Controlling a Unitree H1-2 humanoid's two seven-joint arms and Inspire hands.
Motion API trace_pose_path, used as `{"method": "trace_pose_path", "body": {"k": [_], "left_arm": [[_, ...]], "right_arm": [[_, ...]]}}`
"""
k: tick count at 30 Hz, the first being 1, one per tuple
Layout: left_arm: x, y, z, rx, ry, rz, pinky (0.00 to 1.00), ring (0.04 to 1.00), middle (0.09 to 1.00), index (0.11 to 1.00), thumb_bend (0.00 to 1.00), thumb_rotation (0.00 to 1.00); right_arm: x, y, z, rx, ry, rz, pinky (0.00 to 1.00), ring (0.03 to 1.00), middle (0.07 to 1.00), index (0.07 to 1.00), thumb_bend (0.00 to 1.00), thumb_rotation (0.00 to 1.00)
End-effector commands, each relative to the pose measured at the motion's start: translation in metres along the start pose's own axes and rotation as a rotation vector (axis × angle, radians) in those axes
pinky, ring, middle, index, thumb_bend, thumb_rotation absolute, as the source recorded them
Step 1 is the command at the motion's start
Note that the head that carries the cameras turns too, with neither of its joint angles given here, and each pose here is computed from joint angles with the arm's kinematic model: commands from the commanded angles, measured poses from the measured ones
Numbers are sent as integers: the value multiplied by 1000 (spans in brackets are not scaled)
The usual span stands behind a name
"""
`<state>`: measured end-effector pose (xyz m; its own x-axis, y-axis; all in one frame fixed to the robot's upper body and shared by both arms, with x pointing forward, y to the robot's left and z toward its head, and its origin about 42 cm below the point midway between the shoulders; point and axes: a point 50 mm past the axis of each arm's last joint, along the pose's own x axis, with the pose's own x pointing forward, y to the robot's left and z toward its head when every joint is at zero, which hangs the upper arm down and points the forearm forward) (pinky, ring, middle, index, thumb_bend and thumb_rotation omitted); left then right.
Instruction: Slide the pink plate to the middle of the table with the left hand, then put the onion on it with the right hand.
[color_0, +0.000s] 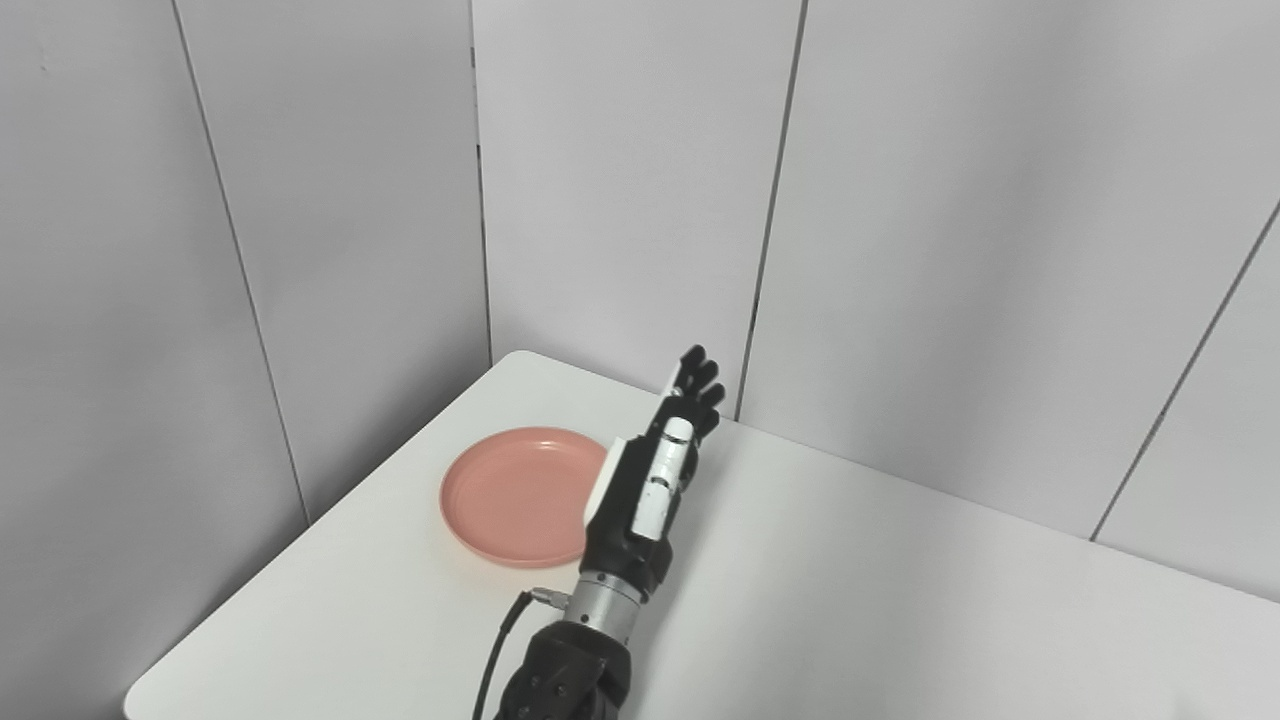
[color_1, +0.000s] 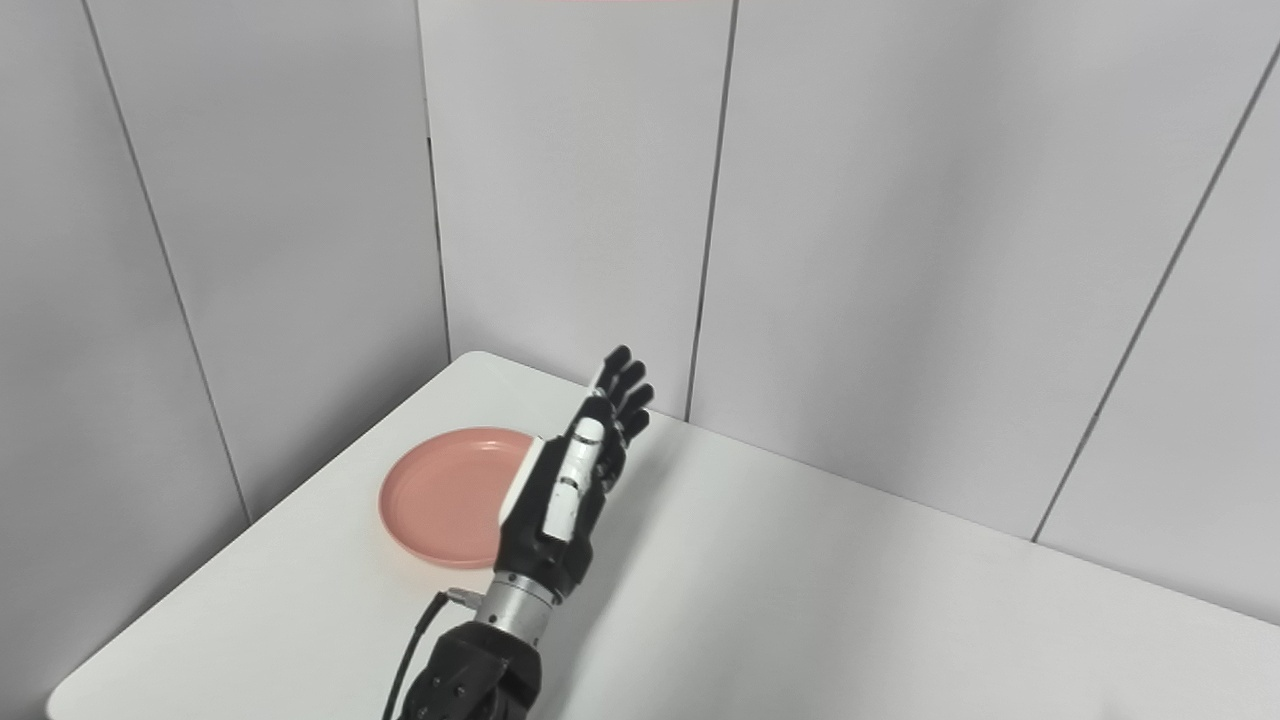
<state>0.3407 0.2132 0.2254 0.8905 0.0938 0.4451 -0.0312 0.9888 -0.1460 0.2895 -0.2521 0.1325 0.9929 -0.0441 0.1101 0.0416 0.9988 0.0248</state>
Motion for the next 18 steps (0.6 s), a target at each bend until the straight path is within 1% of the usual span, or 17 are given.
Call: {"method": "trace_pose_path", "body": {"k": [1, 6, 10, 14, 18], "left_arm": [[15, 0, 22, 8, -101, 11, 980, 975, 992, 981, 478, 1000], [17, 15, 33, 30, -135, 61, 972, 988, 1000, 991, 452, 1000], [18, 25, 41, 46, -171, 101, 975, 965, 977, 974, 436, 1000], [21, 36, 57, 81, -204, 140, 988, 985, 988, 982, 454, 1000], [22, 46, 71, 84, -221, 174, 1000, 1000, 999, 992, 446, 1000]], "right_arm": [[-1, 4, -5, 13, 1, -2, 896, 789, 836, 843, 357, 865], [0, 3, -7, 8, -2, 2, 907, 791, 842, 843, 350, 873], [1, 4, -5, 10, -3, 1, 899, 780, 828, 834, 350, 865], [1, 2, -7, 10, 1, -3, 921, 789, 835, 838, 338, 869], [1, 2, -8, 12, 0, -7, 901, 775, 821, 824, 349, 867]]}}
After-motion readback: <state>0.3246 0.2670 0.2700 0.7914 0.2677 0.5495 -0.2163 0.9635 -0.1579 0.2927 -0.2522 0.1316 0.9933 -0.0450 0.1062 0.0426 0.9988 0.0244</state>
